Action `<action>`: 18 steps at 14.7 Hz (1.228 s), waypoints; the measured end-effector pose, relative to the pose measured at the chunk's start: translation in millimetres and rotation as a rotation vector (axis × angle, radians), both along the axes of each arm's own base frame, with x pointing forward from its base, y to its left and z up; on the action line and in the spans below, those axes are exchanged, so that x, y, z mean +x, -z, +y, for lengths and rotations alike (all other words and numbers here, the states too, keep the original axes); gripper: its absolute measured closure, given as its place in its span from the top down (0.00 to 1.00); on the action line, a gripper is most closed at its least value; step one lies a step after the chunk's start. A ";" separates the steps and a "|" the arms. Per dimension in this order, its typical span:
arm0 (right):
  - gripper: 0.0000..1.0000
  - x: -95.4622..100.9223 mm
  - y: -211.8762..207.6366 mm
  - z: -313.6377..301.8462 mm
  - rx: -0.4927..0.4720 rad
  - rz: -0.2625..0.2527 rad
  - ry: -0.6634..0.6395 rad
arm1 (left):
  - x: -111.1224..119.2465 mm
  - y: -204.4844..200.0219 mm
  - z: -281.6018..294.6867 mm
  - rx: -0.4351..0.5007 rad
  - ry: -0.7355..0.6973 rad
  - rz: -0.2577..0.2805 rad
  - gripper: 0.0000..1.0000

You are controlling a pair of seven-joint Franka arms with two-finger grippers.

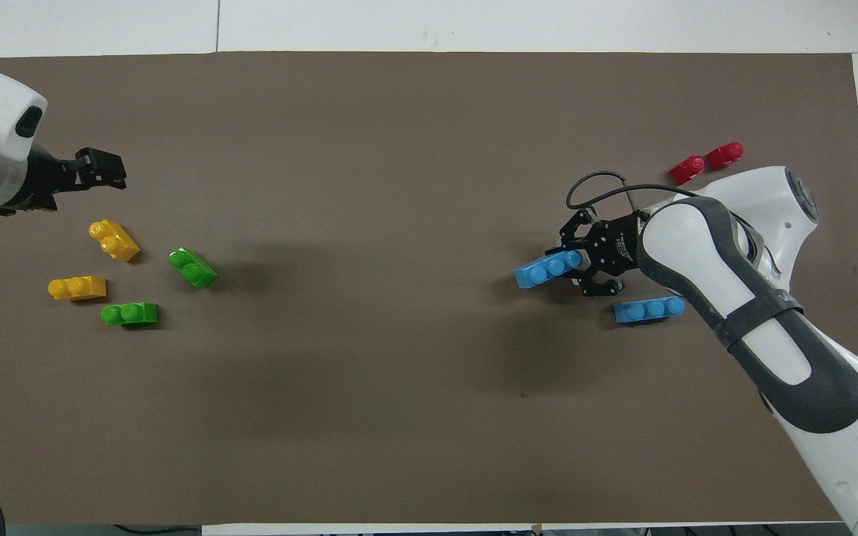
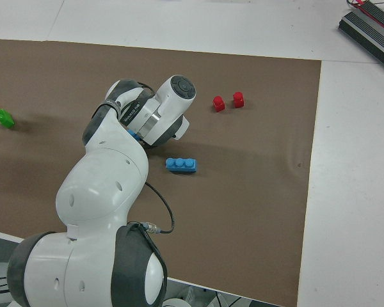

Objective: Remove green block with left arm and hold with right

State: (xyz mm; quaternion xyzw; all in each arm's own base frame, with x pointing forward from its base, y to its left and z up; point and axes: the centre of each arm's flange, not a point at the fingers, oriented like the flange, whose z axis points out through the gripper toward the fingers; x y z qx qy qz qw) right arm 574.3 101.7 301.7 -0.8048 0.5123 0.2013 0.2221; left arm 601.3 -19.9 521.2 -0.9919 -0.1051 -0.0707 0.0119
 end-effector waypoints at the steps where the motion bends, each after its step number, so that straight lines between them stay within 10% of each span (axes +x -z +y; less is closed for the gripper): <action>1: 0.37 3.9 -6.2 -3.5 -0.005 0.003 -0.006 | -7.1 -15.4 0.6 0.006 0.019 -0.002 1.00; 9: 0.37 22.6 -17.5 -71.3 -0.089 -0.008 0.008 | -80.5 -102.3 5.7 0.045 0.209 0.092 1.00; 18: 0.37 31.1 12.6 -100.4 -0.130 0.005 0.043 | -81.2 -115.4 -1.5 0.032 0.247 0.108 1.00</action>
